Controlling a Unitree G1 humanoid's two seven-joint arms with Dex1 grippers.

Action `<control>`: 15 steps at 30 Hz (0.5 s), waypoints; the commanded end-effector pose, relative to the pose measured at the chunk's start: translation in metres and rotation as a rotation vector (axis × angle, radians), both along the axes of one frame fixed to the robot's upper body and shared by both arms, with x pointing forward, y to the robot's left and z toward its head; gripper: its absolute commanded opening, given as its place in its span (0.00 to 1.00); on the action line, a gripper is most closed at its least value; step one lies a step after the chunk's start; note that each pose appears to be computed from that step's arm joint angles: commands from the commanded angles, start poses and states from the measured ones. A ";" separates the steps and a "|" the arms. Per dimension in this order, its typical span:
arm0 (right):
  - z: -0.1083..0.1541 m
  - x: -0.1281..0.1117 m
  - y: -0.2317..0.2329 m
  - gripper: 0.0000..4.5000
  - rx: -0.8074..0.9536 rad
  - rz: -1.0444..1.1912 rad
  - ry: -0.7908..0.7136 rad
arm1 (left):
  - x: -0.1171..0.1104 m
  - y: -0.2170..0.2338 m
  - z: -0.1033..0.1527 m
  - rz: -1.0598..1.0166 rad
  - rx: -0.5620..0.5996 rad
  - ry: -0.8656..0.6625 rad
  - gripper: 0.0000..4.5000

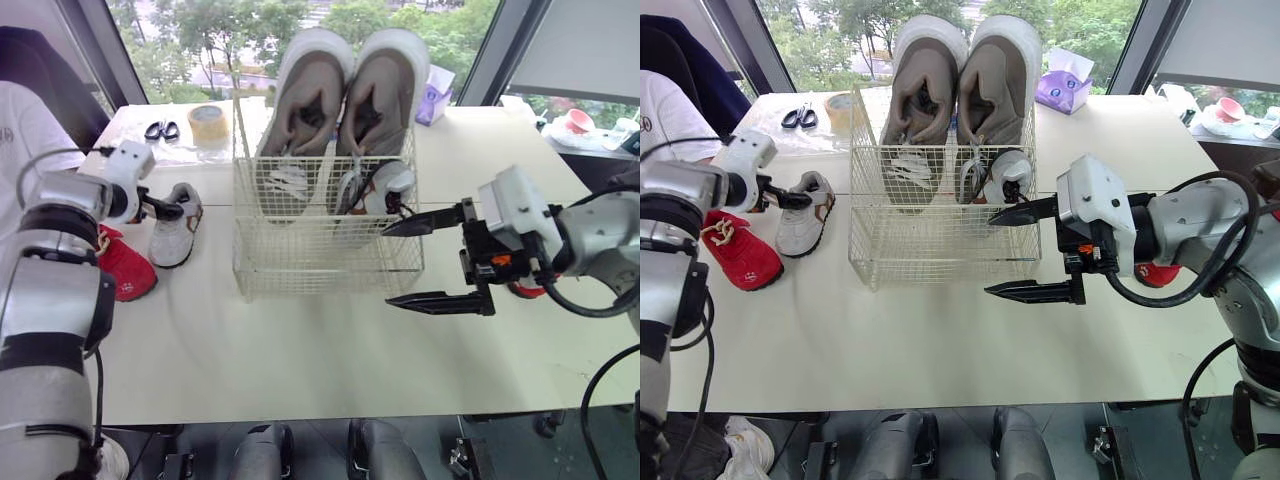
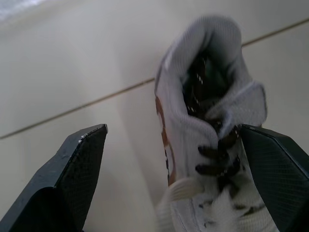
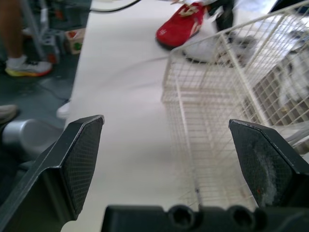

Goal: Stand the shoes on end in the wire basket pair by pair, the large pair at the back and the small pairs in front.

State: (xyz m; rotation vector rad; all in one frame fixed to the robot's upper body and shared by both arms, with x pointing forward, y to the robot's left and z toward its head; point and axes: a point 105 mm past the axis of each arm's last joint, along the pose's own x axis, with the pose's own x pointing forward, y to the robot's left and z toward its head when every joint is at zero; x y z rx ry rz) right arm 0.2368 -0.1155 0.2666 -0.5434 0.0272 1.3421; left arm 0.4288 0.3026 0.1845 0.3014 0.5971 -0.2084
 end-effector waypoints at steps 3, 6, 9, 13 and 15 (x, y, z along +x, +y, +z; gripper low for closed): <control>0.009 -0.009 -0.004 1.00 0.008 -0.044 -0.053 | -0.002 0.006 -0.018 0.053 0.011 0.016 0.51; 0.010 -0.009 -0.005 1.00 0.012 -0.057 -0.058 | 0.001 0.001 -0.014 0.039 -0.008 0.005 0.21; 0.009 -0.007 -0.007 1.00 0.014 -0.065 -0.055 | 0.004 -0.007 -0.006 0.017 -0.062 -0.026 0.01; 0.008 -0.005 -0.009 1.00 0.007 -0.068 -0.051 | 0.008 -0.001 0.023 0.076 -0.141 -0.128 0.01; 0.004 -0.007 -0.010 1.00 -0.003 -0.063 -0.016 | 0.013 0.004 0.070 0.155 -0.258 -0.295 0.01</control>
